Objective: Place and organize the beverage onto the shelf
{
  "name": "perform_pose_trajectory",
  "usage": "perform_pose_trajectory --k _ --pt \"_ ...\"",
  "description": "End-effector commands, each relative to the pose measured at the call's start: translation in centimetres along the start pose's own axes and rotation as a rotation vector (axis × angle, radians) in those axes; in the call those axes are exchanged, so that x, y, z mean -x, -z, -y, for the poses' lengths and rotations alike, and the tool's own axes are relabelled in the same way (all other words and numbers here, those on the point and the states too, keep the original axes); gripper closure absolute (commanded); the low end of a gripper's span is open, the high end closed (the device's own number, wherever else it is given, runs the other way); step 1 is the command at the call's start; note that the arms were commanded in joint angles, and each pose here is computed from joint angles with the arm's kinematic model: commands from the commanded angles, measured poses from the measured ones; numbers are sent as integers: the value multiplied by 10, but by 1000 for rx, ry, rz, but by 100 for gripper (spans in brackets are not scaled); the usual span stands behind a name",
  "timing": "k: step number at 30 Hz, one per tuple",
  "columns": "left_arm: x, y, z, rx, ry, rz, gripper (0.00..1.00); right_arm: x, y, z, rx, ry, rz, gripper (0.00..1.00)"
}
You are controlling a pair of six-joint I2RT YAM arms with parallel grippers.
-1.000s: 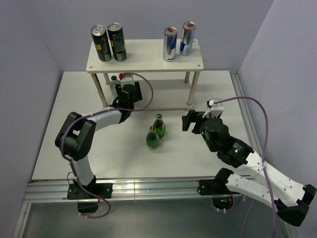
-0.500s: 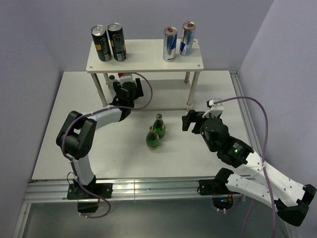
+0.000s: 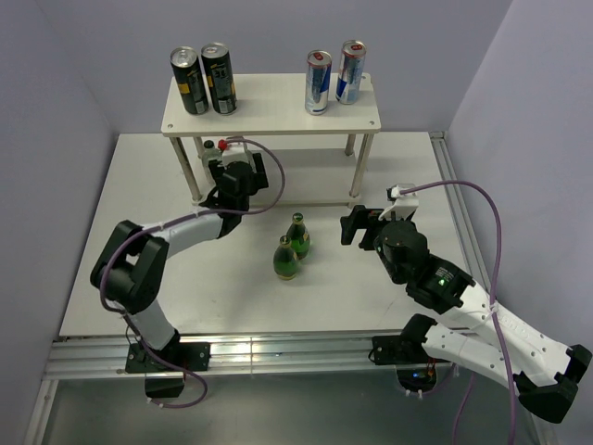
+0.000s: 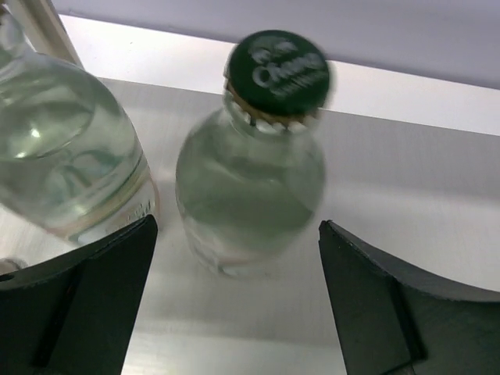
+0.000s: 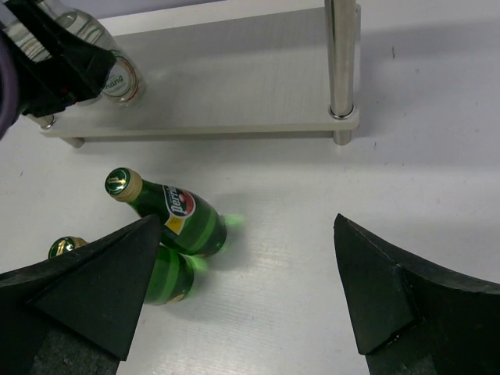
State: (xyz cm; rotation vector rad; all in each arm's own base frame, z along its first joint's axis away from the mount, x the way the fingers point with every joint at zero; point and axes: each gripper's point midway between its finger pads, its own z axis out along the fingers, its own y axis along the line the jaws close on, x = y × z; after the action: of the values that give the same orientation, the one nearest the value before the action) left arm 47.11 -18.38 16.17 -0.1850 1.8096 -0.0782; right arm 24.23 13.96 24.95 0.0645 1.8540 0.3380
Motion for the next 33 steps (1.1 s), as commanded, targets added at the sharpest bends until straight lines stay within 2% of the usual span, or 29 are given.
perform_pose_trajectory --k 1,8,13,20,23,25,27,33 --pt "37 30 7 -21 86 89 9 13 3 -1 -3 -26 41 2" --pt "26 72 4 -45 101 68 9 13 5 1 -4 -30 43 2" --pt "1 105 -7 -31 90 7 10 10 3 1 -12 -28 40 2" --pt "-19 189 1 -88 81 -40 9 12 3 2 -14 -28 43 2" --pt "-39 220 -8 -77 52 -92 9 11 3 2 -16 -28 42 2" --pt "-45 235 -13 -72 89 -111 9 13 3 3 -18 -30 45 2" --pt "-58 253 -10 -111 63 -146 9 11 3 3 -19 -29 44 2" --pt "-93 295 34 -381 29 -219 8 13 2 3 -24 -25 44 2"
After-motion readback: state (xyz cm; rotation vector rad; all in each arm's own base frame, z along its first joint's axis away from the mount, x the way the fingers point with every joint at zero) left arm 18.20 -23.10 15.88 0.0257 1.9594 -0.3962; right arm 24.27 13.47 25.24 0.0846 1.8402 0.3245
